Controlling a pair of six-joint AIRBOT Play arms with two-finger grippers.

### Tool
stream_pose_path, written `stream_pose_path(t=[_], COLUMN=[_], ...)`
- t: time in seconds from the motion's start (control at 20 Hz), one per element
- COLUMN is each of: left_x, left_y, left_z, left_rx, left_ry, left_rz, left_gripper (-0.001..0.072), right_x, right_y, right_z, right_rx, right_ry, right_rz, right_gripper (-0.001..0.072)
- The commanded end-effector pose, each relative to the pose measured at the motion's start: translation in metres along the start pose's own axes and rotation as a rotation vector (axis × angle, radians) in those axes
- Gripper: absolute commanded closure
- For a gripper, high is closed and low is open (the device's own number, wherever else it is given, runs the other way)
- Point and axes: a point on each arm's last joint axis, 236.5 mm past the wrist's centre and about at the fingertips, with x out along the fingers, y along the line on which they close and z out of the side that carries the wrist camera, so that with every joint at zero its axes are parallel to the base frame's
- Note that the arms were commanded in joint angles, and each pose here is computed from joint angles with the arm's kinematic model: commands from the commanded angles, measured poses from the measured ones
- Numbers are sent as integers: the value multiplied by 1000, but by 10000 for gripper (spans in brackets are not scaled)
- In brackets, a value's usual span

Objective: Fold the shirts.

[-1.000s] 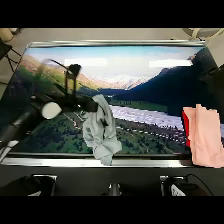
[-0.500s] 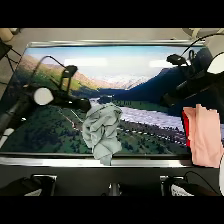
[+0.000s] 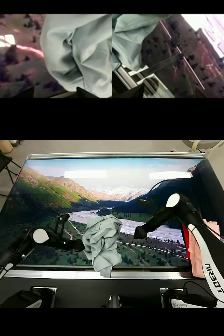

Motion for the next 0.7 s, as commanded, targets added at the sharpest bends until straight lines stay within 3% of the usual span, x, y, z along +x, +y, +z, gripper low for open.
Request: stream_pose_path(t=[0.0,0.3,0.35,0.4,0.45,0.5,0.65], left_x=[33,65,67,68,68,68,67], left_y=[-4,0,0,1,1,1,0], left_z=[-5,-7,-3,0,4,5,2], left_rx=[-114,-152,-161,-167,-166,-165,-106], left_ry=[-39,2,-8,-20,-35,-40,-33], left_rz=[-79,-64,-64,-66,-65,-65,-66], left_gripper=[90,103,222,485,622,686,686], right_x=[36,60,68,77,87,96,117], right_y=[13,26,30,38,48,54,60], right_z=[3,22,25,30,37,43,64], right_rx=[31,82,80,81,94,100,129], right_ry=[16,-28,-26,-28,-35,-46,-102], right_rz=[92,185,189,203,218,219,167], right_gripper=[23,0,-1,-2,-3,-3,-3])
